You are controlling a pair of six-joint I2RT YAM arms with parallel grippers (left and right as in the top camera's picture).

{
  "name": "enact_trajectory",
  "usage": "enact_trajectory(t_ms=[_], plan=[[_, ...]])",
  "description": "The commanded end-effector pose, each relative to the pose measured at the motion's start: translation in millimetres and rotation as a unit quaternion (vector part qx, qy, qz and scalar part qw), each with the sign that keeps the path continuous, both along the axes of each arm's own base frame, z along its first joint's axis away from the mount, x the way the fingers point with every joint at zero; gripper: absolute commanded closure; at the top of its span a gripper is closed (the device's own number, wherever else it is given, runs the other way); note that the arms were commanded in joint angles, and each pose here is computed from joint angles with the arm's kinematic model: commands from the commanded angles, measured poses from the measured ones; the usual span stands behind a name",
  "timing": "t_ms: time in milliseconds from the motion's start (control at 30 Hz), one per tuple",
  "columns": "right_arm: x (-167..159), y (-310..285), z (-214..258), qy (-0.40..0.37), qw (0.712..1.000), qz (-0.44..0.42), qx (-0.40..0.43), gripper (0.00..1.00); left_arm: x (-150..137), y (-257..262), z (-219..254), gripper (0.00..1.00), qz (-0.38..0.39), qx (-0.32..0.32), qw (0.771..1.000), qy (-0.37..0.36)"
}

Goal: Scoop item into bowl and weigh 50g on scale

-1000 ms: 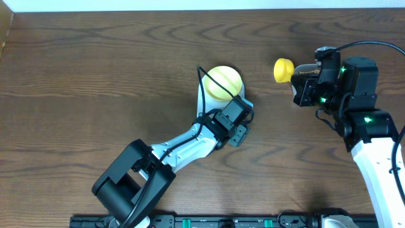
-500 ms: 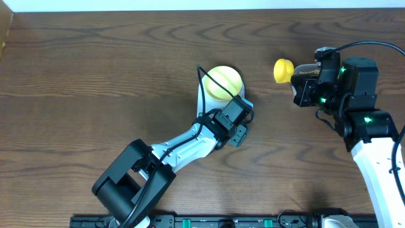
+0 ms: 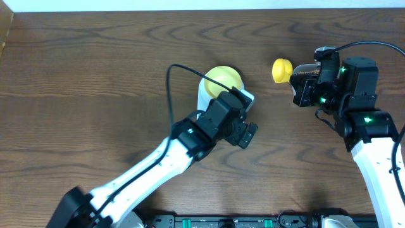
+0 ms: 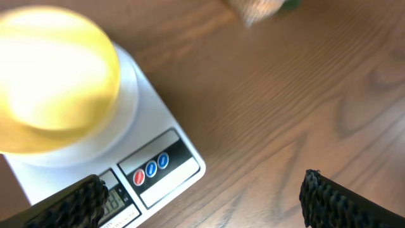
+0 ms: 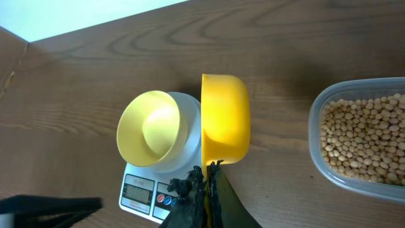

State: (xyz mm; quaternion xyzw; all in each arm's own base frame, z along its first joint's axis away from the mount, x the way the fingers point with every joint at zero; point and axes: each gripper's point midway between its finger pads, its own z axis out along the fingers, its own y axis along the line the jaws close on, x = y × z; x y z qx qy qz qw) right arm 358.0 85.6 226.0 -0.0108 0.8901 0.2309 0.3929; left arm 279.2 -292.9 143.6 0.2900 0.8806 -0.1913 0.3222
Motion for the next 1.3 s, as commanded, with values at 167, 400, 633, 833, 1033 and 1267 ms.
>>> enact_trajectory(t_ms=[167, 400, 633, 833, 1033, 1267], plan=[[-2, -15, 4, 0.002, 1.000, -0.017, 0.003, 0.99, -3, 11, 25, 0.01, 0.014, -0.011, 1.000, -0.023], [-3, -15, 3, 0.004, 1.000, -0.017, 0.003, 0.99, -1, 10, 12, 0.01, 0.017, 0.003, 1.000, -0.013], [-3, -15, 2, 0.006, 1.000, -0.018, 0.003, 0.99, 12, -3, -37, 0.01, 0.016, 0.031, 0.999, 0.014], [-2, -15, 3, 0.001, 1.000, -0.016, 0.000, 0.99, 0, -14, -77, 0.01, -0.014, 0.040, 0.997, 0.072], [-2, -15, 4, -0.001, 1.000, -0.016, 0.000, 0.99, -4, -17, -85, 0.00, -0.024, 0.039, 0.995, 0.087], [-2, -15, 4, -0.001, 1.000, -0.015, 0.000, 0.99, -2, -2, -103, 0.00, -0.002, 0.081, 0.993, 0.091]])
